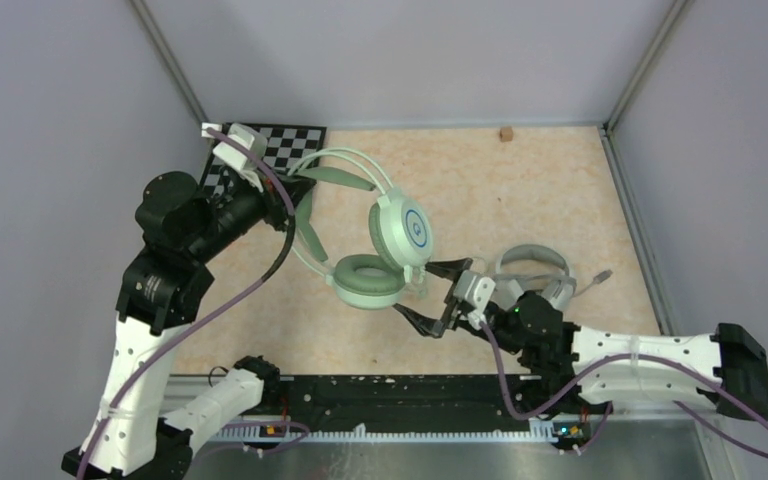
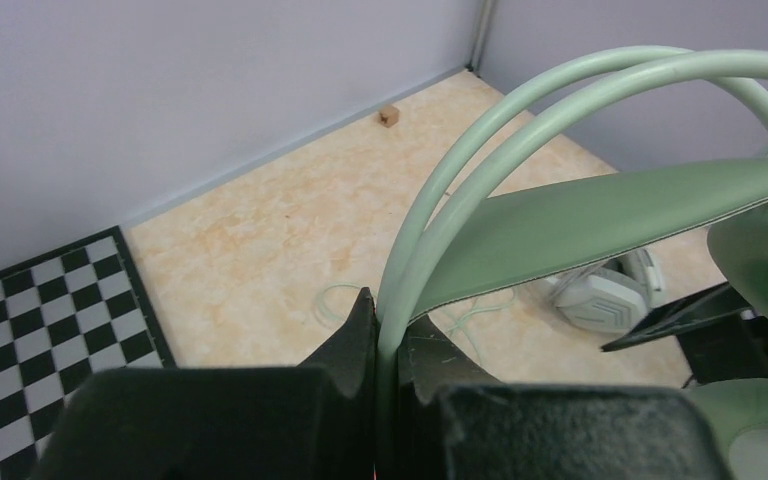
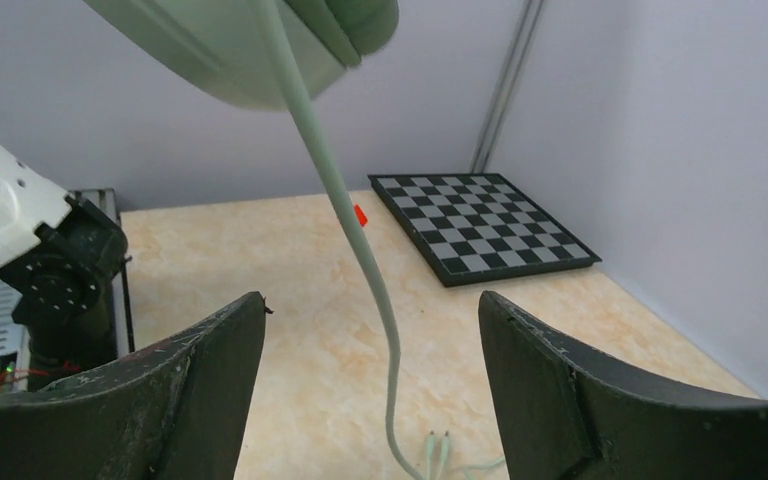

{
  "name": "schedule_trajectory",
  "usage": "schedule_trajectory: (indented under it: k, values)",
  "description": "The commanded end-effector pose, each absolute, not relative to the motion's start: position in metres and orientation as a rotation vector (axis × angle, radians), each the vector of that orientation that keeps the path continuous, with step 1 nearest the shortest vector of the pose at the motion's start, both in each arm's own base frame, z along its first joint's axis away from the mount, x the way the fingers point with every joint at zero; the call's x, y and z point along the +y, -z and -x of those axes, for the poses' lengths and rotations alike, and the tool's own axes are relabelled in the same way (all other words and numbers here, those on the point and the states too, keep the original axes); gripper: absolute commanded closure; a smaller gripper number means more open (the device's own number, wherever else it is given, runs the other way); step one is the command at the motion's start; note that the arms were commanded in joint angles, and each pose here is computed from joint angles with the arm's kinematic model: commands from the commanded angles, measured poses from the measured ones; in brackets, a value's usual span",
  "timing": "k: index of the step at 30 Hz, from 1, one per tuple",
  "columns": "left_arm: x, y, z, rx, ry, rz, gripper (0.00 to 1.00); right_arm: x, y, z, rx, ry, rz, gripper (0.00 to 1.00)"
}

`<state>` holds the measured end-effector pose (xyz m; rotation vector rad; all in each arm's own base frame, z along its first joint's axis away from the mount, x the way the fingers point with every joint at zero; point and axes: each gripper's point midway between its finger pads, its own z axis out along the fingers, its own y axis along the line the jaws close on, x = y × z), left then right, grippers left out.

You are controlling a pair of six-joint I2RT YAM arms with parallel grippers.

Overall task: Wrap the headphones
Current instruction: Wrap the headphones cable around the headphones.

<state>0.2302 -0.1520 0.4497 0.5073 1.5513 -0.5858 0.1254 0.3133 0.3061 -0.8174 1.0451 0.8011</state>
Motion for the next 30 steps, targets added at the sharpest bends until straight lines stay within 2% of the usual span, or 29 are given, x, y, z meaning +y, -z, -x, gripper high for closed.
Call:
schedule_trajectory:
  k: [1, 5, 8, 11, 14, 19, 27, 30]
  values:
    - [-0.169, -0.492, -0.206, 1.41, 0.759, -0.525, 1.0, 0.317, -0.313, -0.139, 0.997, -0.732, 0.771, 0.25]
    - [-0.174, -0.496, -0.197, 1.402, 0.811, -0.544, 1.0, 0.32, -0.313, -0.14, 0.986, -0.727, 0.767, 0.33]
    - [-0.176, -0.495, -0.192, 1.405, 0.839, -0.547, 1.0, 0.32, -0.313, -0.141, 0.972, -0.745, 0.761, 0.55]
    - [-0.183, -0.494, -0.183, 1.41, 0.912, -0.571, 1.0, 0.321, -0.308, -0.144, 0.975, -0.755, 0.774, 0.72]
    - [-0.197, -0.493, -0.165, 1.389, 1.05, -0.641, 1.0, 0.316, -0.31, -0.152, 0.971, -0.791, 0.743, 0.85]
    - [-0.213, -0.482, -0.136, 1.355, 1.255, -0.763, 1.0, 0.313, -0.325, -0.162, 0.95, -0.843, 0.721, 0.88]
    - [-0.221, -0.411, -0.138, 1.431, 1.274, -0.907, 1.0, 0.318, -0.358, -0.17, 0.95, -0.894, 0.674, 0.89]
    - [-0.22, -0.381, -0.145, 1.456, 1.2, -0.983, 1.0, 0.313, -0.364, -0.184, 1.01, -0.894, 0.64, 0.91]
